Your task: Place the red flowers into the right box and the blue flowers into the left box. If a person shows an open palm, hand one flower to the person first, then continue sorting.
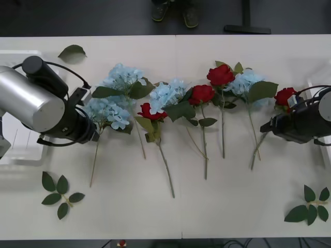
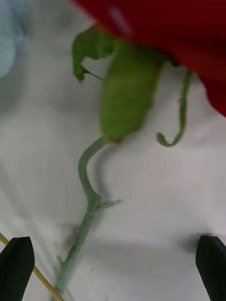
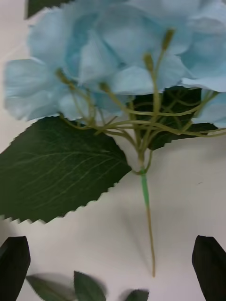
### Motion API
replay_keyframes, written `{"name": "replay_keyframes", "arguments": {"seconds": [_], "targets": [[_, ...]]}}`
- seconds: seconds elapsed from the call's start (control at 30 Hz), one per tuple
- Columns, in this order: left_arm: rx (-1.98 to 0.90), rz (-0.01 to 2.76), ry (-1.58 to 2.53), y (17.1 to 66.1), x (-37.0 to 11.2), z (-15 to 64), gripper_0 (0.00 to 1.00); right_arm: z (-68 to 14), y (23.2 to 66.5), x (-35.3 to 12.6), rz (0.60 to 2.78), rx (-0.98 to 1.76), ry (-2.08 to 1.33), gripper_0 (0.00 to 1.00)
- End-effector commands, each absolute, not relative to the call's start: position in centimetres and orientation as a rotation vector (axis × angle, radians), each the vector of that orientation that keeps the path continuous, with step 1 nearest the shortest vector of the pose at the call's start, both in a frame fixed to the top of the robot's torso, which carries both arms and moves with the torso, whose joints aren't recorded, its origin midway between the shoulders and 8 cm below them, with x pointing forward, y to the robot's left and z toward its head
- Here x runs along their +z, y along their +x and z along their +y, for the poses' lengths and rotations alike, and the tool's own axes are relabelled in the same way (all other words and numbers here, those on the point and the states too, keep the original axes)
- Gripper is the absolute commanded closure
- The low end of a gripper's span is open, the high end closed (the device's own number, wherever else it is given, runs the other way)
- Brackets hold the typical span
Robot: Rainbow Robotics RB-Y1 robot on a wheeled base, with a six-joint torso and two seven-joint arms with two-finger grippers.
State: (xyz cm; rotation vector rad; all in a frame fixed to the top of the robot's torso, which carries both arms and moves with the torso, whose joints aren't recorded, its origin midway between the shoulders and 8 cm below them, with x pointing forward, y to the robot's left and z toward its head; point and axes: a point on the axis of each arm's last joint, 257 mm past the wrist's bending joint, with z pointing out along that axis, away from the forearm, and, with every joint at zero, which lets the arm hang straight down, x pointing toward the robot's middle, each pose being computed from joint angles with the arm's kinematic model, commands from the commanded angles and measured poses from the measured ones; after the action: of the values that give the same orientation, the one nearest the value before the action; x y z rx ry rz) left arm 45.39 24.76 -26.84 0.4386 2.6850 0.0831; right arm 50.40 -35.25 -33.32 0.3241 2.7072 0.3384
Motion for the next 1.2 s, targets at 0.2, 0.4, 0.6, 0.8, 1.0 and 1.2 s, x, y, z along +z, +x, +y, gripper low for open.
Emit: {"name": "replay_keyframes", "arguments": {"seconds": [0.2, 0.4, 0.6, 0.8, 1.0, 1.2], "targets": [[0.072, 2.673, 0.332, 45.6, -29.1, 22.9, 0.0, -34.6, 52.2, -33.2, 2.675, 0.257, 0.366, 0.0], [-0.004, 2.678, 0.267, 46.7, -31.5, 21.3, 0.0, -34.2, 52.2, -34.3, 2.684, 0.241, 0.385, 0.0], [0.006, 2.661, 0.242, 47.5, -32.4, 20.4, 0.0, -34.1, 52.3, -35.1, 2.683, 0.22, 0.376, 0.13], [0.024, 2.647, 0.236, 47.9, -32.6, 20.3, 0.0, -34.3, 52.2, -35.7, 2.691, 0.183, 0.361, 0.67], [0.1, 2.619, 0.261, 48.3, -33.0, 20.6, 0.0, -35.0, 52.0, -36.4, 2.701, 0.116, 0.326, 1.0], [0.105, 2.621, 0.262, 48.2, -33.2, 20.6, 0.11, -35.6, 52.1, -36.5, 2.704, 0.044, 0.293, 1.0]]}}
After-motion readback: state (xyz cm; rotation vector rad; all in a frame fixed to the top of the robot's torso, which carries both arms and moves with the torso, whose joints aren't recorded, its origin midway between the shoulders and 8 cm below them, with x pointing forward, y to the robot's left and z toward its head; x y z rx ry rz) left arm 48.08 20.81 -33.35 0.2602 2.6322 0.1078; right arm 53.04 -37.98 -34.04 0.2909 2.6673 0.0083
